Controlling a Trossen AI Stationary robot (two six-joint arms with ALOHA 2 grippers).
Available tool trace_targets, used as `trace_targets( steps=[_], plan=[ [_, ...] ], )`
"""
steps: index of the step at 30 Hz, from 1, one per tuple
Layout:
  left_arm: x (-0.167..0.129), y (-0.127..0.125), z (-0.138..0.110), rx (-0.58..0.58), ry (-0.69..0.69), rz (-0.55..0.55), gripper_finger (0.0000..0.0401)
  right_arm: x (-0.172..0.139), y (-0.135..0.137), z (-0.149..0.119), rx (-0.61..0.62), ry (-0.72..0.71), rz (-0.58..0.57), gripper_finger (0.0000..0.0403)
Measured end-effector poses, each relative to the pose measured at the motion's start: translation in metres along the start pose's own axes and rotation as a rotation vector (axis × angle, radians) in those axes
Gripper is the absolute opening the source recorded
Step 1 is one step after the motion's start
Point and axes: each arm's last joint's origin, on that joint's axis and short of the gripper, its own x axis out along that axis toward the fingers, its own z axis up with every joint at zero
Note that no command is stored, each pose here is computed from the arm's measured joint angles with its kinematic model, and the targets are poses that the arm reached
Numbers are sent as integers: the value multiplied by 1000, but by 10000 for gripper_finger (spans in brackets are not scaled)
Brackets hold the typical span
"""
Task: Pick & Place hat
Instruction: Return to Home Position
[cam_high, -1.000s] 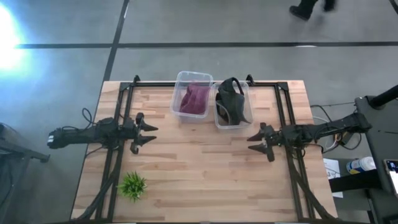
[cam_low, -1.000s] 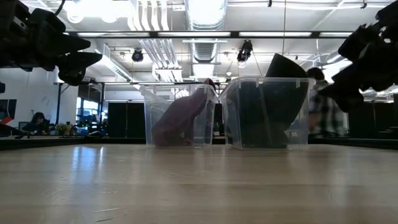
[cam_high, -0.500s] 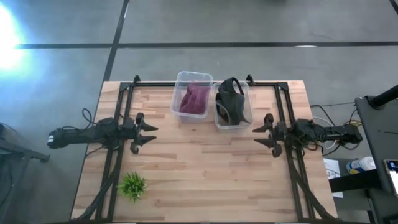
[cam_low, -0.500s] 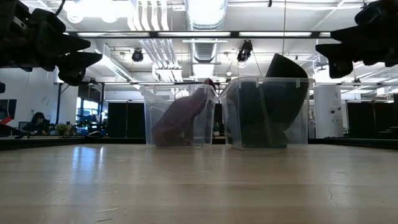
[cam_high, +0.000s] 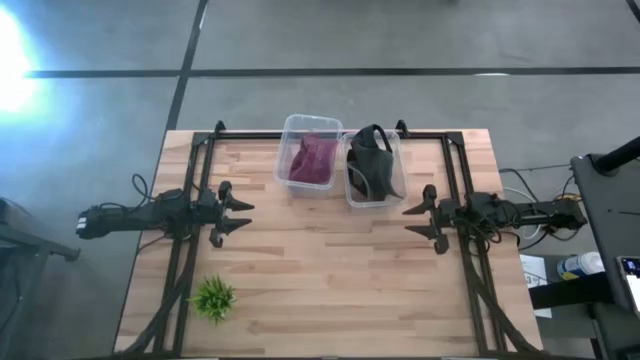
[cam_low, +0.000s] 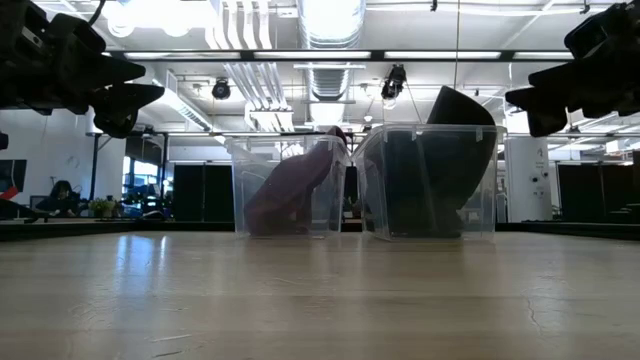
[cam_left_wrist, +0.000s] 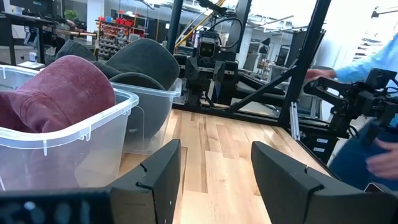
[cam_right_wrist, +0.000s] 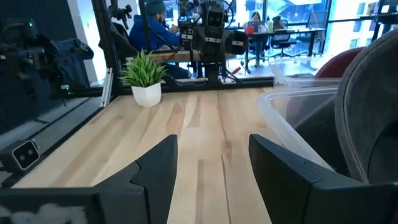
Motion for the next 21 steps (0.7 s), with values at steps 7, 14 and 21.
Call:
trace_targets(
  steps=[7,14,21],
  plan=[
    [0,0,0,0,1,0,190,1,0,-1,4,12,-2,194],
    [0,0,0,0,1,0,190,1,0,-1,6,11,-2,194],
    [0,0,0,0,1,0,190,1,0,-1,6,11,-2,194]
  ],
)
